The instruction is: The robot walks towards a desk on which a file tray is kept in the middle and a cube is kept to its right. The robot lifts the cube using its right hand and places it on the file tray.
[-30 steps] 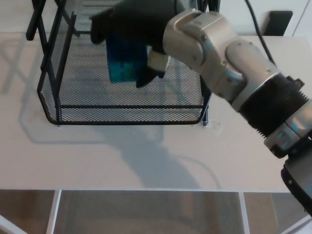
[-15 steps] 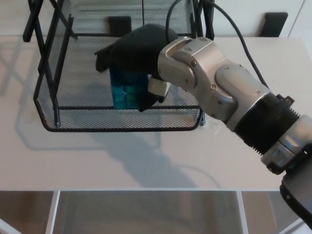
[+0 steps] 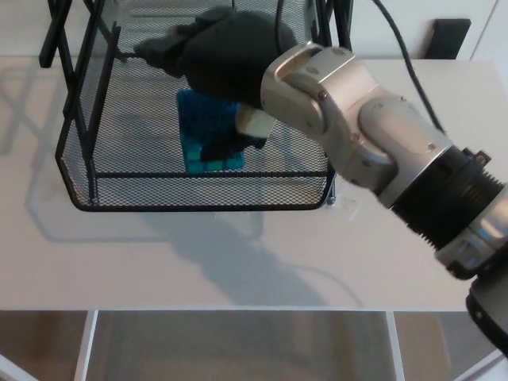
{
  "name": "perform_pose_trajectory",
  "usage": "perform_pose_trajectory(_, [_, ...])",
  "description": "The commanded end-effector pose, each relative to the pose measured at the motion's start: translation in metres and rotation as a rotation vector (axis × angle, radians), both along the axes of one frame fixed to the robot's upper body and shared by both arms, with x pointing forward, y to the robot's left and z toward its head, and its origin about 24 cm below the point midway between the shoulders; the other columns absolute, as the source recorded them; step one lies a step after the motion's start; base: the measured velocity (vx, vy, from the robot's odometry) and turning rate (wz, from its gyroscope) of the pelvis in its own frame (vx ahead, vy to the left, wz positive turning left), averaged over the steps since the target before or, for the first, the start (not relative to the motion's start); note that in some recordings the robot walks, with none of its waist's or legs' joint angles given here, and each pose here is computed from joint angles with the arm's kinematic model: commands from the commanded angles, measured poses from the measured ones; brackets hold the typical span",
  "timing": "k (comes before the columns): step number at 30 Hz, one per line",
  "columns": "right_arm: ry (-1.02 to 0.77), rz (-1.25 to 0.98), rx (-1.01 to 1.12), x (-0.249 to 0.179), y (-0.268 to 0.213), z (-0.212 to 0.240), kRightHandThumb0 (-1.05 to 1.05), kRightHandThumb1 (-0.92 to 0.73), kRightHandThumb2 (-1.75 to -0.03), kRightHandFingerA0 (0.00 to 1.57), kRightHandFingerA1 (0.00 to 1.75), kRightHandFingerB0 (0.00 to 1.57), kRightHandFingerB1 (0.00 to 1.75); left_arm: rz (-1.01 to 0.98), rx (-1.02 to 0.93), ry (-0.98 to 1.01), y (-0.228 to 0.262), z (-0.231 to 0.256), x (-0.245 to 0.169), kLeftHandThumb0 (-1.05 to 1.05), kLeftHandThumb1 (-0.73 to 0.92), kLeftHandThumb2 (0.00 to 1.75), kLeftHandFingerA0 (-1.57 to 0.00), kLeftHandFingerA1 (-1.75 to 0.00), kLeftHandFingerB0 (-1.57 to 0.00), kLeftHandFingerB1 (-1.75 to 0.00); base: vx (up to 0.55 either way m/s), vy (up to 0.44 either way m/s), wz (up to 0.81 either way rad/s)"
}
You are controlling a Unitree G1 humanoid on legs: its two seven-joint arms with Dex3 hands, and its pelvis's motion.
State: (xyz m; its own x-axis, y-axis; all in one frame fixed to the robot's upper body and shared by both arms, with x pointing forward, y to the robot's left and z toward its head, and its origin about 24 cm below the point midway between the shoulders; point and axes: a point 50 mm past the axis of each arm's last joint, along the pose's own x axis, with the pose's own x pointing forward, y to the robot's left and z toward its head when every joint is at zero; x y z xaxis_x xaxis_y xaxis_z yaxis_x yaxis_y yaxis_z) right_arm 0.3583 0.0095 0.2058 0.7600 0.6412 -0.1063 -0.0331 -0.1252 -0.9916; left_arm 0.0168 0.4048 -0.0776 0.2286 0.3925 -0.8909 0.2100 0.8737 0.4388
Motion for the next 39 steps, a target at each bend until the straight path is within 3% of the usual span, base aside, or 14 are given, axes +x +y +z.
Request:
perform_pose_trajectory(1, [-0.053,0.005,0.005,0.001,-0.007,0.023,-1.05,-0.60,-0.91,0.00,0.15,0.00,0.01,-0.001,0.000,0.000,0.000,0.000,0.000,-0.79,0.71,0.79,-0.44,-0.83,-0.29,-0.69,0.00,0.000,0.00])
perform_pose_trajectory(39, [-0.025,0.028,0.019,0.002,0.006,0.013,-1.05,-0.60,-0.91,0.00,0.15,0.00,0.01,0.028,0.019,0.025,0.008,0.006,-0.014,-0.79,0.71,0.79,-0.44,-0.83,-0.29,-0.69,0.00,0.000,0.00])
